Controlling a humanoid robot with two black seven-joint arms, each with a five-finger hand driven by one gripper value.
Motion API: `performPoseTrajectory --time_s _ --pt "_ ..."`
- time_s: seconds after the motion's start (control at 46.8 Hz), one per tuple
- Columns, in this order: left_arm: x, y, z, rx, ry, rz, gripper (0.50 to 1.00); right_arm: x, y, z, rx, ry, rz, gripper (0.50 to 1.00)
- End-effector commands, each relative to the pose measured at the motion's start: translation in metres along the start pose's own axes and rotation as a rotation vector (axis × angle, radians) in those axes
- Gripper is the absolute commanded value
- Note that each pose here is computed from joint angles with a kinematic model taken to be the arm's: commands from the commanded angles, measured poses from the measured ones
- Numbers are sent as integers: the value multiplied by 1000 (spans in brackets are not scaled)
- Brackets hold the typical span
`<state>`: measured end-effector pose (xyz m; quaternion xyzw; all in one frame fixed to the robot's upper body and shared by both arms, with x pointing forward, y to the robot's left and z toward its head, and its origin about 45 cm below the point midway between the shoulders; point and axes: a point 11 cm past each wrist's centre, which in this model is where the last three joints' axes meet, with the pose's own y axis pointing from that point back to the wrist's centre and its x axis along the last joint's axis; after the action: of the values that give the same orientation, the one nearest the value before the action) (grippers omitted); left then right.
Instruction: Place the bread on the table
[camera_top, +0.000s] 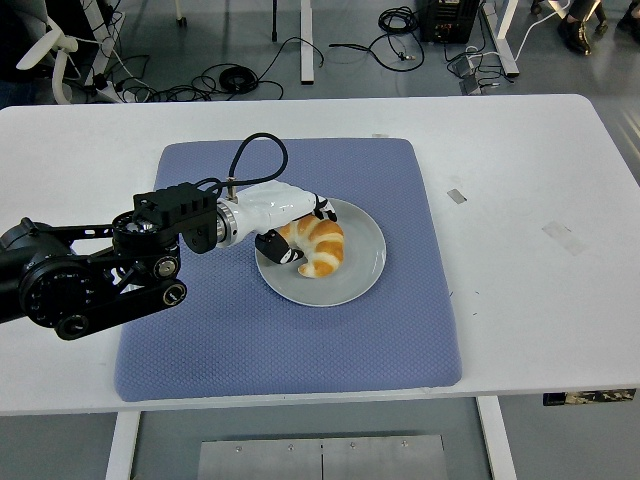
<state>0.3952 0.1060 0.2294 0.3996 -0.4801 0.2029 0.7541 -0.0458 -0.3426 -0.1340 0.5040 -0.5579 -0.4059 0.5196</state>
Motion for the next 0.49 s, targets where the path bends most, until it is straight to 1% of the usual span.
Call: performPoseTrajectory --time_s 0.0,0.085,0.235,0.47 --pt "2 0 0 -3 0 4 709 0 0 0 0 0 0 1000" --pt "2 0 0 -1 4 5 681 0 0 0 0 0 0 1000" --pt "6 1 -3 5 26 11 661 0 0 0 0 0 0 1000" --pt "28 3 -5 9 41 53 652 0 0 0 0 0 0 1000"
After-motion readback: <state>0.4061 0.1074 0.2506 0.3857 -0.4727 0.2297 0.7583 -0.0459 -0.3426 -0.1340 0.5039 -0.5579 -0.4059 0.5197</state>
